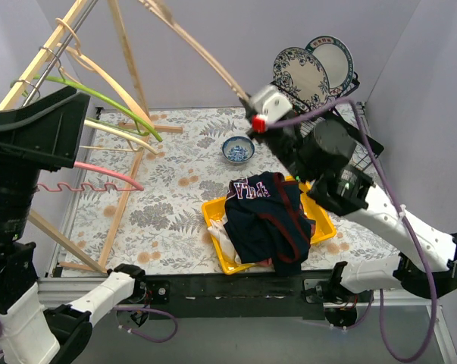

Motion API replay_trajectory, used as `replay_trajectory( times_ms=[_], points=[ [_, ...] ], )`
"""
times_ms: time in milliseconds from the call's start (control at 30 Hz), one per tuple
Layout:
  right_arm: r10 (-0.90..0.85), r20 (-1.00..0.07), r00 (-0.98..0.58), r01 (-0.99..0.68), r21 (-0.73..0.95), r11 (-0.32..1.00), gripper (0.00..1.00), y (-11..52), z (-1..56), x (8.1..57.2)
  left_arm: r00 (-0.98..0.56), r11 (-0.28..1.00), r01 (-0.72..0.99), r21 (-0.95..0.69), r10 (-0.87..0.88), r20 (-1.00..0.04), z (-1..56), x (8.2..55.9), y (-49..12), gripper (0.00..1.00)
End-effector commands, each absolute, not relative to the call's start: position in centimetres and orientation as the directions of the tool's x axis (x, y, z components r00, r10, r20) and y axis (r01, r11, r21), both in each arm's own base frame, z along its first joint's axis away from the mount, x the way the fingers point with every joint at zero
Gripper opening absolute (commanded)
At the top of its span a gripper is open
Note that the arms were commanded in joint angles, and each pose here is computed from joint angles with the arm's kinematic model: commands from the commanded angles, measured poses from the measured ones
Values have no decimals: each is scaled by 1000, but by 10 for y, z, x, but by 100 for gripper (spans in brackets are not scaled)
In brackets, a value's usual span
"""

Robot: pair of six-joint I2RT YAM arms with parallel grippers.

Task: Remove the tank top from the hanger
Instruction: Place the hanger at the clothesline.

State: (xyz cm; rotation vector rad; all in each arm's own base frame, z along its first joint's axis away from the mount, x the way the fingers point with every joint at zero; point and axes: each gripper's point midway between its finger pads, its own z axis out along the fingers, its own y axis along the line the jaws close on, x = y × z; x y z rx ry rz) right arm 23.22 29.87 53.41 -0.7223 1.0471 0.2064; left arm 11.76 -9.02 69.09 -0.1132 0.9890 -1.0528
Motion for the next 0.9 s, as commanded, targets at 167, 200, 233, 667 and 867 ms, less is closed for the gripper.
replay_trajectory(
  times_ms=[167,200,233,667,867],
  points=[
    [-142,-953,267,-752,-298,588,1,342,522,278,327,678,634,-372,-671,-666,706,90,-66,98],
    [-166,-958,235,-763,-288,579,1,352,508,289,327,681,632,-371,-668,-669,705,90,-66,98],
    [-162,-962,221,-782,-274,560,1,358,504,290,328,687,625,-370,-661,-675,703,92,-66,98],
    [9,-968,252,-792,-201,577,1,419,521,341,327,710,588,-388,-647,-689,692,110,-66,98],
    [29,-966,258,-740,-178,648,1,424,517,367,345,711,580,-397,-656,-671,692,110,-61,98]
  ],
)
